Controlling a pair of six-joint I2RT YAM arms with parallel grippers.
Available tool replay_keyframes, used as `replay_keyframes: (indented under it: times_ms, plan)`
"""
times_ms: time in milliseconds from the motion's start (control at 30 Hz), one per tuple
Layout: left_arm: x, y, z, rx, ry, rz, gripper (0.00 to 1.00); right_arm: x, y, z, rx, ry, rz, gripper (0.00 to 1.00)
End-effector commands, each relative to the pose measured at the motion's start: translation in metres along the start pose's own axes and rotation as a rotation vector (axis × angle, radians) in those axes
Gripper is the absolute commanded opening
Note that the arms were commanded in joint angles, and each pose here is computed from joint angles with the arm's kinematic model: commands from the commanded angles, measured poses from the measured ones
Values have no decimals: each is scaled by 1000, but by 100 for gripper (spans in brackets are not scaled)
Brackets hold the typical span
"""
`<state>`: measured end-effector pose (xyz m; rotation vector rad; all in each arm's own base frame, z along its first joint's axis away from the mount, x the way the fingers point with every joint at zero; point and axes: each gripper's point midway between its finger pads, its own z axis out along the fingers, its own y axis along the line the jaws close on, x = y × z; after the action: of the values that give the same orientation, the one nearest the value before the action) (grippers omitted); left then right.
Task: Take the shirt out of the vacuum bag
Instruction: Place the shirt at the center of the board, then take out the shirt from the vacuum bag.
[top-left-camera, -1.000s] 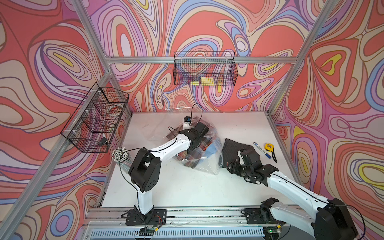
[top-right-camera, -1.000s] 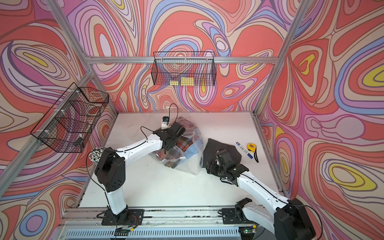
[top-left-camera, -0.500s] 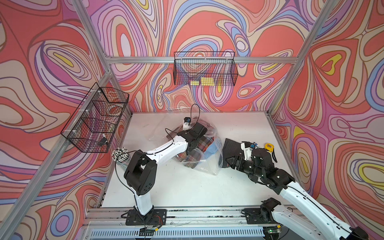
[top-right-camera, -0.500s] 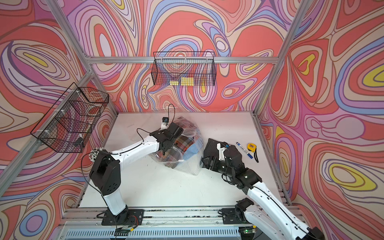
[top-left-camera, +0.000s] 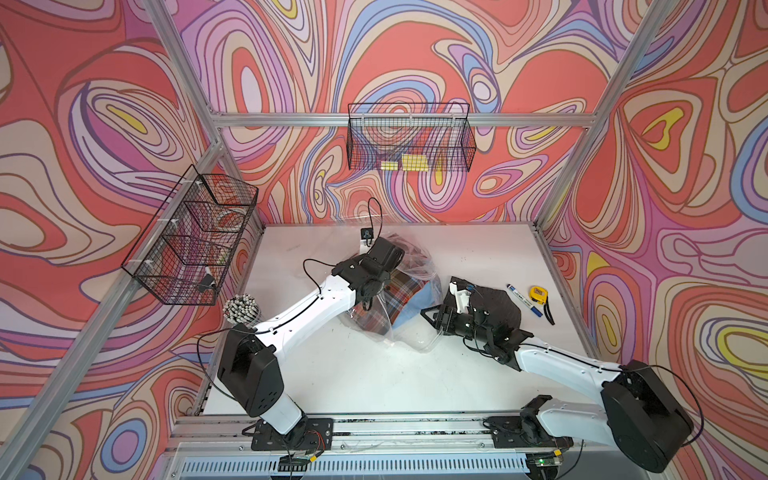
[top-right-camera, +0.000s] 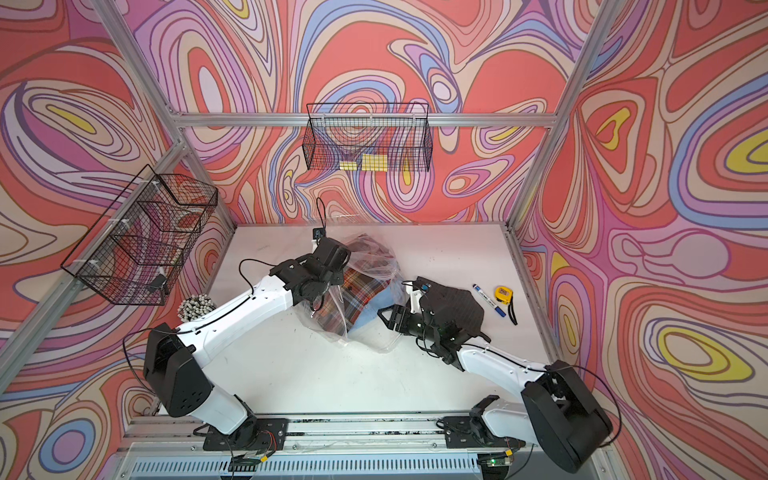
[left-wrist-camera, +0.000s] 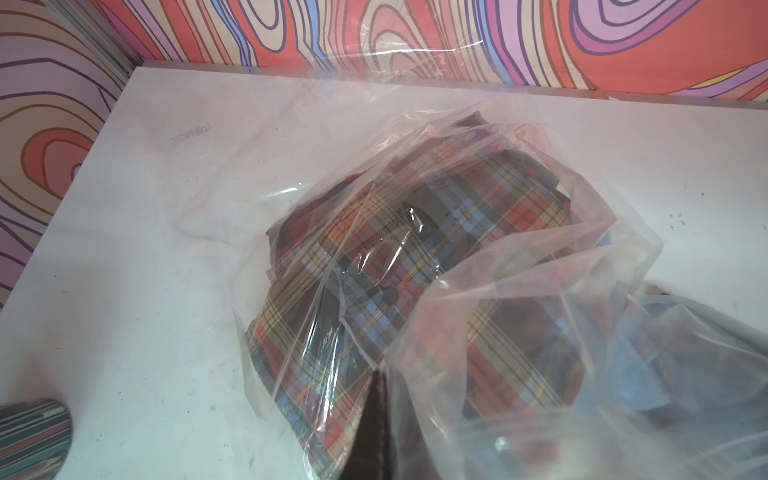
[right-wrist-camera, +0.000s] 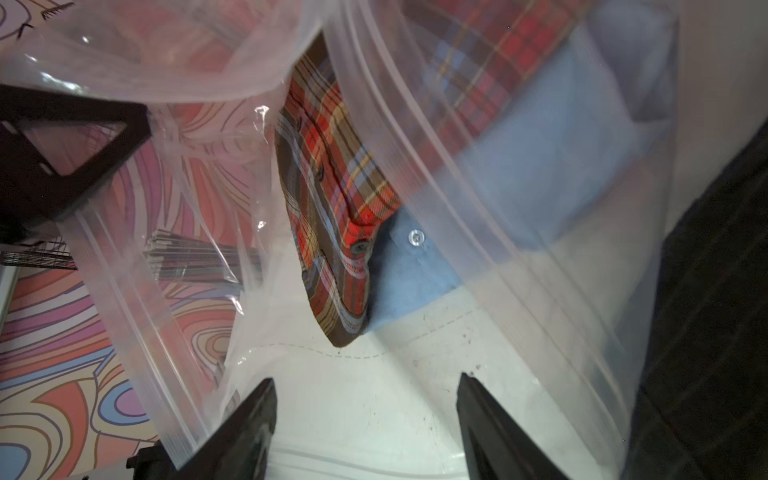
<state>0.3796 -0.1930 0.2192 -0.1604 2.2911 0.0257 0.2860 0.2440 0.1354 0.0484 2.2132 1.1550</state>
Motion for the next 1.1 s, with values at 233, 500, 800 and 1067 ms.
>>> replay_keyframes:
  times_ms: [233,500,800,1067]
  plan:
    - [27,4,4,18,75,-5,0,-21,15,37,-119,-126,-13,72]
    - [20,-2,-6,33,50,18,0,-19,9,60,-129,-148,6,72]
    - [23,-1,-10,33,37,26,0,-19,-5,97,-135,-144,47,71]
    - [21,-7,-18,52,14,50,0,-30,3,109,-167,-172,49,66]
